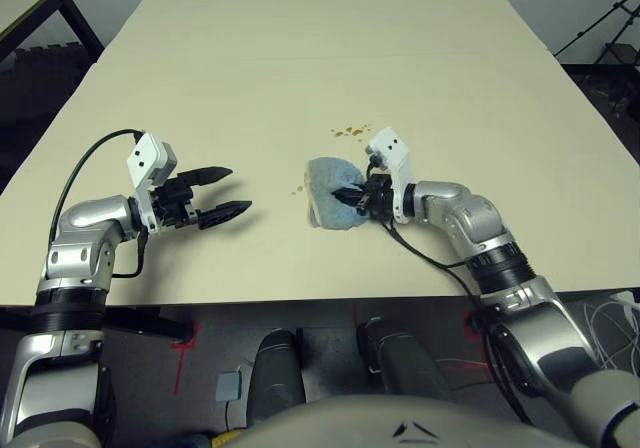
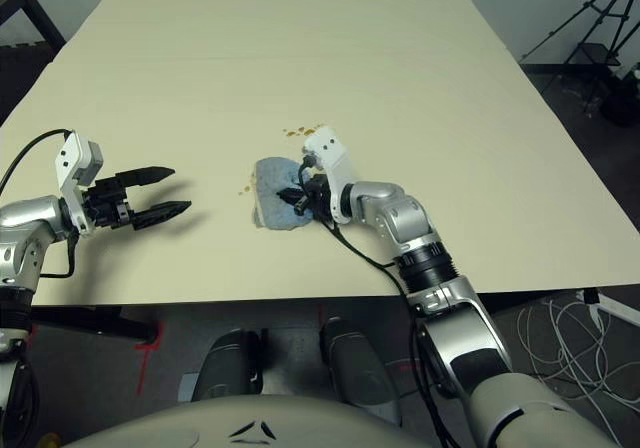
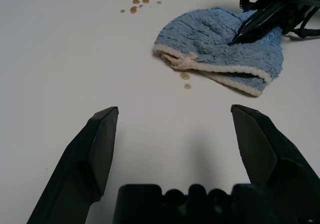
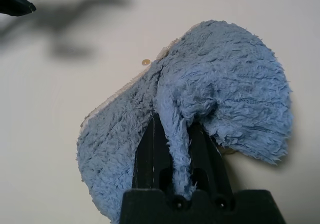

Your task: Wipe the water off the table with a rag.

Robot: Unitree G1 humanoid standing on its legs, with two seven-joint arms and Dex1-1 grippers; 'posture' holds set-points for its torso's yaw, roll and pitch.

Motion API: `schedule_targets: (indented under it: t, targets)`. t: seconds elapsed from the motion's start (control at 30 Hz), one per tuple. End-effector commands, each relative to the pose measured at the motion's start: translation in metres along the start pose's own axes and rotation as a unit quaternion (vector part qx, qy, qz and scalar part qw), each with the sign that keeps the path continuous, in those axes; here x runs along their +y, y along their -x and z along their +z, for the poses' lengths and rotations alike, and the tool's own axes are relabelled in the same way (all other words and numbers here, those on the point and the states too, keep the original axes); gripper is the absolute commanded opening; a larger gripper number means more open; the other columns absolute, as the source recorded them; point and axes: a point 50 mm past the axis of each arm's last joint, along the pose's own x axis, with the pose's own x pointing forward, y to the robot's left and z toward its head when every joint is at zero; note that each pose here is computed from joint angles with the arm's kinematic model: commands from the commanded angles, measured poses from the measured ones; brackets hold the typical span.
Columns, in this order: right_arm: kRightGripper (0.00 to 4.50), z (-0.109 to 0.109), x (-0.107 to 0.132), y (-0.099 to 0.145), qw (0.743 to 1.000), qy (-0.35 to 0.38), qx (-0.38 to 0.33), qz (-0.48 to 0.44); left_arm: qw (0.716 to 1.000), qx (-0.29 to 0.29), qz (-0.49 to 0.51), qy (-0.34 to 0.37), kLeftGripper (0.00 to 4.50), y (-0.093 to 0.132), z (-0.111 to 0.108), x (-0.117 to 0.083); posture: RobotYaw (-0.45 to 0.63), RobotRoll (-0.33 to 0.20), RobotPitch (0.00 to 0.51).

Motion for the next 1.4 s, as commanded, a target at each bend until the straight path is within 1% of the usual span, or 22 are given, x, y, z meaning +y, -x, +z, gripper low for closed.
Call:
schedule_targets:
  t: [0.03,0.2,0.33,0.5,0.6,0.67,0.77,0.87,1.07,1.13,1.2,1.33,1.4]
  targets:
    - [0.01,-0.027,0.019,-0.023,0.997,-0.018,0.065,0.044,1.000,0.011,0.009,-0.011,4.50,0.006,0.001,0.001,-0.10,0.000,0.131]
    - [0.01,-0.027,0.033,-0.033,0.995,-0.013,0.067,0.074,1.000,0.011,0.009,-0.010,4.50,0.004,0.001,0.000,-0.10,0.000,0.131]
    - [0.01,-0.029,0.037,-0.033,0.994,-0.017,0.066,0.087,1.000,0.010,0.007,-0.009,4.50,0.002,0.001,0.000,-0.11,0.000,0.130]
    - [0.01,-0.029,0.021,-0.020,0.997,-0.018,0.062,0.048,1.000,0.009,0.005,-0.009,4.50,0.000,0.001,0.000,-0.11,0.000,0.126]
    - [0.01,-0.026,0.008,-0.007,0.998,-0.018,0.059,0.024,1.000,0.008,0.003,-0.009,4.50,-0.002,0.000,0.001,-0.12,0.000,0.122]
    - [0.01,-0.020,-0.006,0.006,0.998,-0.013,0.058,0.004,1.000,0.007,0.002,-0.008,4.50,-0.004,0.000,0.002,-0.13,0.000,0.119]
    - [0.01,-0.014,-0.017,0.018,0.998,-0.009,0.057,-0.013,1.000,0.007,0.001,-0.008,4.50,-0.005,0.000,0.003,-0.13,0.000,0.117]
    - [0.01,-0.004,-0.033,0.036,0.998,-0.003,0.050,-0.042,1.000,0.005,-0.001,-0.011,4.50,-0.008,0.001,0.006,-0.13,0.000,0.111]
    - [0.00,0.002,-0.054,0.064,0.995,-0.006,0.049,-0.087,1.000,0.004,-0.008,-0.014,4.50,-0.012,0.003,0.009,-0.14,0.000,0.108]
    - [0.00,0.003,-0.065,0.086,0.992,-0.008,0.055,-0.113,1.000,0.005,-0.013,-0.017,4.50,-0.013,0.004,0.011,-0.14,0.000,0.108]
    - [0.00,0.005,-0.071,0.104,0.990,-0.012,0.056,-0.127,1.000,0.008,-0.016,-0.019,4.50,-0.013,0.005,0.013,-0.15,0.000,0.108]
    - [0.00,0.020,-0.072,0.132,0.993,-0.049,0.015,-0.111,1.000,0.008,-0.019,-0.022,4.50,-0.014,0.006,0.017,-0.16,0.000,0.109]
    - [0.00,0.036,-0.072,0.150,0.992,-0.069,-0.029,-0.099,0.999,0.008,-0.021,-0.023,4.50,-0.015,0.007,0.017,-0.16,0.000,0.108]
